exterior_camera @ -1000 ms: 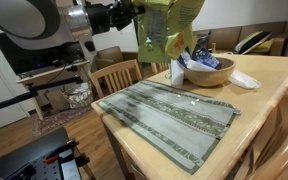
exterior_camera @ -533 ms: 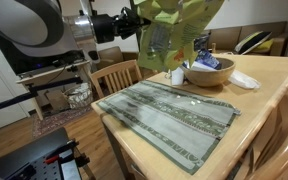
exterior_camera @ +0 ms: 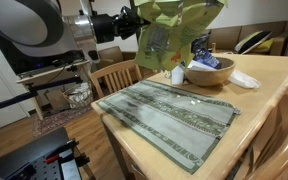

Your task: Pick the bag of popcorn and pour its contents on the cloth on the table

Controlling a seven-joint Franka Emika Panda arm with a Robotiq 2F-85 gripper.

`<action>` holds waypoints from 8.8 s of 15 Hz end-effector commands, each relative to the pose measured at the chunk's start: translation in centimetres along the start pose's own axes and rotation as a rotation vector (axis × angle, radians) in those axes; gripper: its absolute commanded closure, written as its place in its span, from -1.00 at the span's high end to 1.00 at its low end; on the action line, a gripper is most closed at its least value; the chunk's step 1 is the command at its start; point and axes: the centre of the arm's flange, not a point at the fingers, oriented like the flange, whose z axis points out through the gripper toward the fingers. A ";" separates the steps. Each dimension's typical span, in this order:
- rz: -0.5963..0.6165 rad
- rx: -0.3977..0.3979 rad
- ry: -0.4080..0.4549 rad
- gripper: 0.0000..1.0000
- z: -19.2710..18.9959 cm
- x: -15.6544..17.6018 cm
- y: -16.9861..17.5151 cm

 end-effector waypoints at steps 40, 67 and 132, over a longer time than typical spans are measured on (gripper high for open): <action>0.362 -0.387 0.424 -0.46 0.0 10.8 5.1; 0.847 -0.514 0.640 1.00 1.4 8.6 4.8; 0.722 0.066 0.535 1.00 -4.7 19.4 12.3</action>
